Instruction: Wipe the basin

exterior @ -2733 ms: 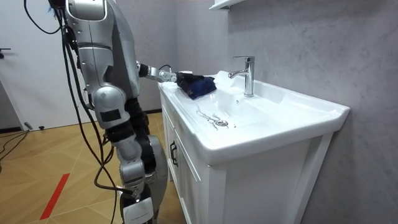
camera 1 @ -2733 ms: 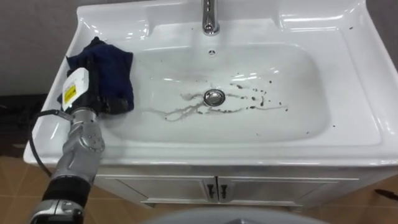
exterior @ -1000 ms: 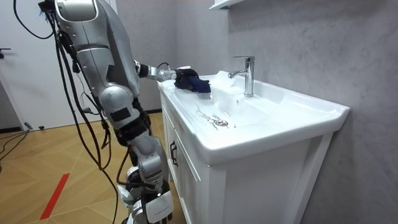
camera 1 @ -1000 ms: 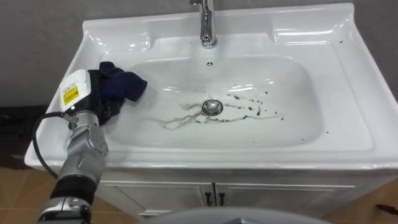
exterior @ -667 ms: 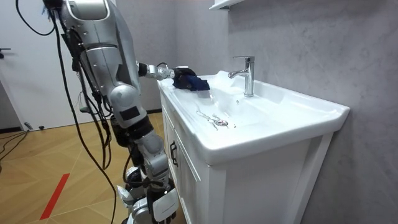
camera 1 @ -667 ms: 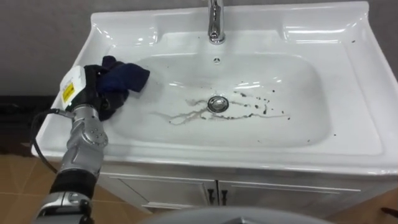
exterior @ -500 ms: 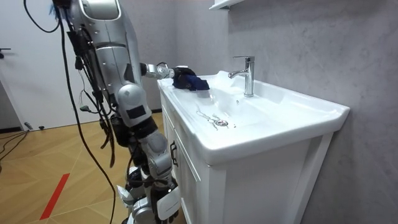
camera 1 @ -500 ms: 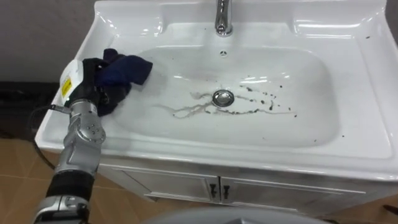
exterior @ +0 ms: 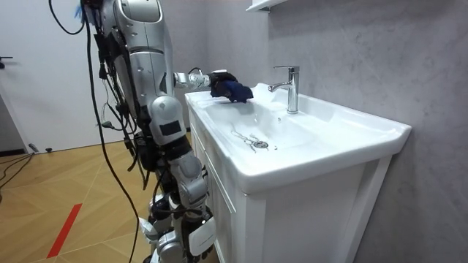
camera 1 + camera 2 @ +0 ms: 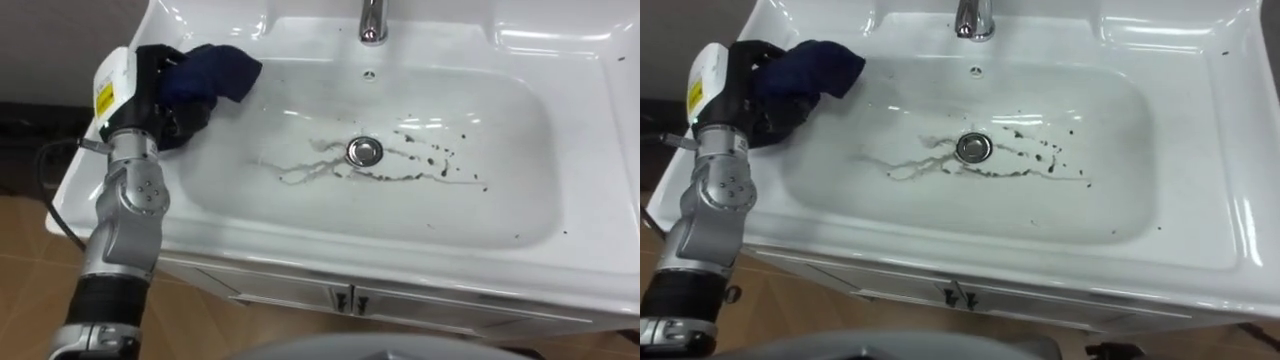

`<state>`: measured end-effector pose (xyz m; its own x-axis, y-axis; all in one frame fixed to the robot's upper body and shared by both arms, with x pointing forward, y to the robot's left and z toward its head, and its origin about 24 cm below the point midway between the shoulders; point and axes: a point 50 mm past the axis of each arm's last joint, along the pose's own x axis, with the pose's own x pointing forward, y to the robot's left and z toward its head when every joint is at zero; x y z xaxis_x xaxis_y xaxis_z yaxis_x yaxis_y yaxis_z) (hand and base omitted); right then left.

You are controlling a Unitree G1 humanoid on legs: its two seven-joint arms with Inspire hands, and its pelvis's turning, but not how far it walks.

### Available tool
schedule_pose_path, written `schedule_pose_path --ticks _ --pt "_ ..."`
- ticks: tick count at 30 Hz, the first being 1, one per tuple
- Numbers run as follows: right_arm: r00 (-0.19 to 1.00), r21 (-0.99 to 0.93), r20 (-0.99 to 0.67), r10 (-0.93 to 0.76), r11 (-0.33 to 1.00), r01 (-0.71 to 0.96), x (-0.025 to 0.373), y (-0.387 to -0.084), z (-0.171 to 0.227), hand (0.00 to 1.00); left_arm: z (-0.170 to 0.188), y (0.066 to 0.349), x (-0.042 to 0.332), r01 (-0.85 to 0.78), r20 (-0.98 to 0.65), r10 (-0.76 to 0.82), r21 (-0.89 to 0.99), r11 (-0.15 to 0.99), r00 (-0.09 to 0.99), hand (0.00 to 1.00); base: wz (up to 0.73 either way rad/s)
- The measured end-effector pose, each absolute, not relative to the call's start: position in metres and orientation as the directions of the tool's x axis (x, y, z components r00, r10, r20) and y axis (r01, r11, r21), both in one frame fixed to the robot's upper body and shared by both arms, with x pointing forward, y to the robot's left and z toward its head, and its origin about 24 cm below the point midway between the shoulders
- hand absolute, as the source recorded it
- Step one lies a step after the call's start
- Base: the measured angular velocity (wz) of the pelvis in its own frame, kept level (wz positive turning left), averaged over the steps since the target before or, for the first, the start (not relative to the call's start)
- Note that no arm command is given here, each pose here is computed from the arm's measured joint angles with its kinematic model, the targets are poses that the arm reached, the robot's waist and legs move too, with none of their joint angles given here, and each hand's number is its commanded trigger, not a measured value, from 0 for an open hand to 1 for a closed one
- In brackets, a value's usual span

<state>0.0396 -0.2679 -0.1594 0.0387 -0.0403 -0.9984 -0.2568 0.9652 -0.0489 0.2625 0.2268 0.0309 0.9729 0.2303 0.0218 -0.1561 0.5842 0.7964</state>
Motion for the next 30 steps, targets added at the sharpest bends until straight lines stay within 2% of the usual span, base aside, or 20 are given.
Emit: schedule_pose_path --ticks 7,21,30 --pt "0.052 -0.038 -0.998 -0.026 0.965 -0.260 0.038 -0.266 -0.160 0.00 0.033 0.211 0.264 -0.122 0.043 0.148 0.810 0.574 0.988 1.00 0.06" --pt "0.018 -0.007 -1.000 -0.003 0.973 -0.230 0.027 -0.261 -0.162 0.00 0.029 0.200 0.264 -0.079 0.029 0.100 0.840 0.537 0.995 1.00 0.00" --pt "0.023 -0.006 -1.000 -0.002 0.980 -0.200 0.026 -0.263 -0.162 0.00 0.027 0.196 0.263 -0.027 0.007 0.050 0.912 0.408 0.999 1.00 -0.04"
